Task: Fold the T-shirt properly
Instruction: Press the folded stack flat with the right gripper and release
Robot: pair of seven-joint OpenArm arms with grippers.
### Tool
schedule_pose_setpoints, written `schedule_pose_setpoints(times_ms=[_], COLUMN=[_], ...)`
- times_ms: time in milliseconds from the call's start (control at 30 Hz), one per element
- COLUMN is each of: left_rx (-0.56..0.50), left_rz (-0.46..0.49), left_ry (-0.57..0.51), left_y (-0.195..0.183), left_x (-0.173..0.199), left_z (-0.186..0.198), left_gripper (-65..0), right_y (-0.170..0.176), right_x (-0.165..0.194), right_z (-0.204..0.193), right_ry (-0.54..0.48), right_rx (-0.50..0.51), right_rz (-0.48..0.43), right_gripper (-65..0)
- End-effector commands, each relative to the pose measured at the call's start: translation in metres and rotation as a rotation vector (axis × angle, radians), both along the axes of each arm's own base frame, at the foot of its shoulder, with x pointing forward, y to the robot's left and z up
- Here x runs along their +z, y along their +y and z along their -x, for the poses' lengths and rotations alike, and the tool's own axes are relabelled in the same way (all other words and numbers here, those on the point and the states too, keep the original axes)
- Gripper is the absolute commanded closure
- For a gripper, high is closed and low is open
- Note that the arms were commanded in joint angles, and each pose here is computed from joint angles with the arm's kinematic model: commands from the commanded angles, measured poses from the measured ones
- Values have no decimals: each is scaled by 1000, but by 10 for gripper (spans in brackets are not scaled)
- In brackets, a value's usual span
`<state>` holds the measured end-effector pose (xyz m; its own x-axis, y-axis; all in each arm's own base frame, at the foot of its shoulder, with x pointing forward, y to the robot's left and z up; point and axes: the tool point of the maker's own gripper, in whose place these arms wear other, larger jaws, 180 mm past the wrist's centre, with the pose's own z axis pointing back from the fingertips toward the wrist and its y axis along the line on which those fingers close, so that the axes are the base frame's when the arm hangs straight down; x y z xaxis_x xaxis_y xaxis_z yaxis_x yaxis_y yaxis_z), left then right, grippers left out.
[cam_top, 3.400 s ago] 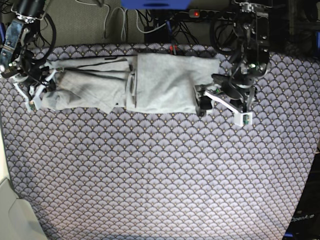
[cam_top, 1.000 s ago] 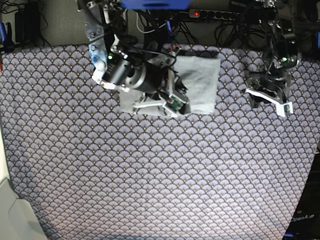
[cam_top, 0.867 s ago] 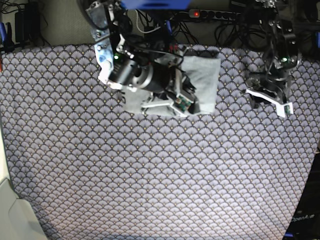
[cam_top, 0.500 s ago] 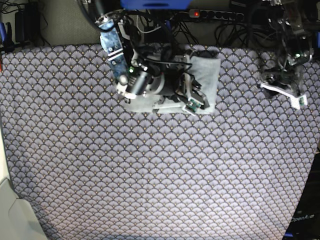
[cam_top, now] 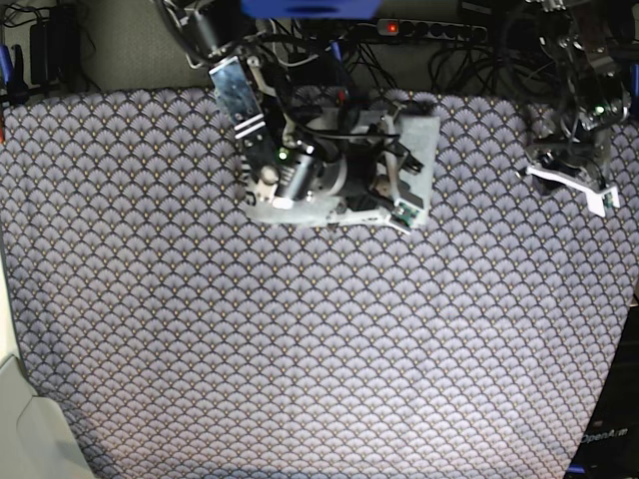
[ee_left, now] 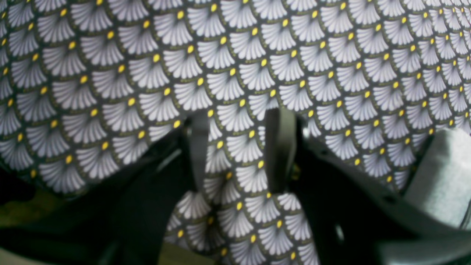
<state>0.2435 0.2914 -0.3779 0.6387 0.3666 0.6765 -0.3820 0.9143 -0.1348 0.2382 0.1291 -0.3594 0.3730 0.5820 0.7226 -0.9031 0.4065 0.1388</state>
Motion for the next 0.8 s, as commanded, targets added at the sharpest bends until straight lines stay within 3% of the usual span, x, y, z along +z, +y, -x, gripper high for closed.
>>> schedule_pose_setpoints(times_ms=[0,300,567,767], left_rx=[-5,-7,-10,-11], left_rz=[-19,-20,-15,-8], left_ry=[-37,-23,-24,-25], left_y=[3,3,1,-1], left_x=[11,8,7,7], left_z=[-6,0,-2,-2], left_gripper=[-247,-247,-247,-247], right_y=[8,6,-9,-24], right_x=[16,30,90,72], right_z=[-8,-25,-35,-28], right_ry=[-36,-92,-271,-246], right_rx=[0,-7,-29,-27], right_rz=[-49,-49,-39,8], right_gripper=[-234,-244,-247,-248])
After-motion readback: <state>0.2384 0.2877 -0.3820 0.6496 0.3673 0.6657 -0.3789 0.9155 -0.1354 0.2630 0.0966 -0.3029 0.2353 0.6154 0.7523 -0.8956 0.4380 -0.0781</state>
